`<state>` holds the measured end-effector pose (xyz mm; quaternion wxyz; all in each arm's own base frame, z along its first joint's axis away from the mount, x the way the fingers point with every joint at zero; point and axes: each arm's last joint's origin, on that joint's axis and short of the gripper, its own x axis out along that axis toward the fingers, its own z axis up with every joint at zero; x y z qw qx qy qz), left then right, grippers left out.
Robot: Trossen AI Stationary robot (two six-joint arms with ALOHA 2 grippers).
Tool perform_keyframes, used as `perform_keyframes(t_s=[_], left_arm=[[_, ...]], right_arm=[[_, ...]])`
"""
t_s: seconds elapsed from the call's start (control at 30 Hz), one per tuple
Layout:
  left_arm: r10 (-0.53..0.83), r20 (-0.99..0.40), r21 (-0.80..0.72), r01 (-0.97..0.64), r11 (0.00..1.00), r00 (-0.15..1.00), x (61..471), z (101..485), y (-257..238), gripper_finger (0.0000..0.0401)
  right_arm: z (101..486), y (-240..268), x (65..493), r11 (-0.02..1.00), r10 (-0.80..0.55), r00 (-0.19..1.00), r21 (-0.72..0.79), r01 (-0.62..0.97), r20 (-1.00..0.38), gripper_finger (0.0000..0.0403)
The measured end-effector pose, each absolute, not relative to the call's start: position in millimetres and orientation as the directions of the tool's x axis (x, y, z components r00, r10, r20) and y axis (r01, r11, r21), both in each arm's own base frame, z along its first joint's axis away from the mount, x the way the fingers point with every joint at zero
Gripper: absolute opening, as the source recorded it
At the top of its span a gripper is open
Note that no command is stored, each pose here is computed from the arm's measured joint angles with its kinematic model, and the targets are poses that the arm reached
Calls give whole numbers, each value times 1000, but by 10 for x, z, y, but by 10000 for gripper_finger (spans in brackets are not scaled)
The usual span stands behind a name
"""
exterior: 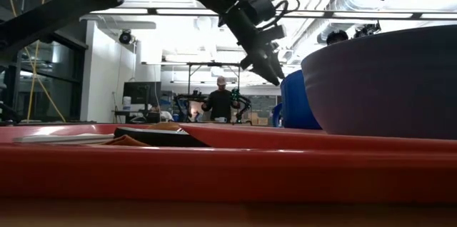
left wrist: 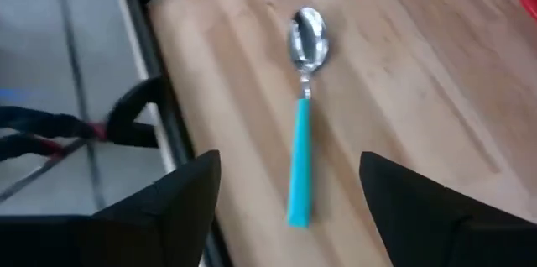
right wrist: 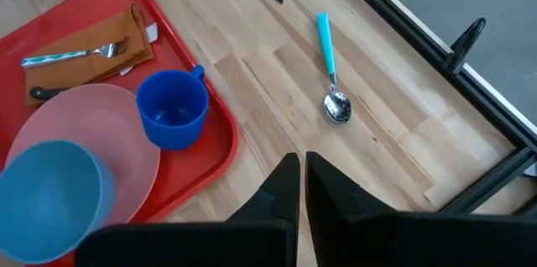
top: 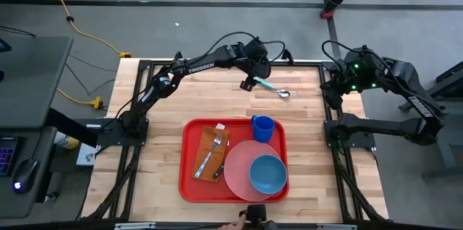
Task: Set up tray
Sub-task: Put the blue spoon on top of the orange napkin on the serving tray
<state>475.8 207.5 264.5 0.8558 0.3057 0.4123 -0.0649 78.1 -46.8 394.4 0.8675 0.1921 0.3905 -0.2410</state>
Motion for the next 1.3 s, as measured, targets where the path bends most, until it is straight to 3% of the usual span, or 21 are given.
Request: perform_keyframes(t_s=[0.4, 0.9, 1.2, 1.3], left_arm=[[110, -802, 323, 271, 907, 588, 4884, 2124, 2166, 297], [120, -769, 316, 210, 925, 628, 4953, 2069, 2260, 296], [41, -737, 6, -55, 998, 674, 4884, 1990, 2499, 296], [38, -730, -20, -76, 997, 682, 4910, 1946, 2507, 296]], right_arm=[[3950, -475, 792, 811, -271, 587, 147, 566, -763, 0], [3952, -459, 800, 808, -219, 615, 213, 550, -757, 0], [3972, -465, 822, 813, -208, 646, 238, 532, -735, 0], [3971, -464, 822, 813, -205, 646, 239, 531, -735, 0]])
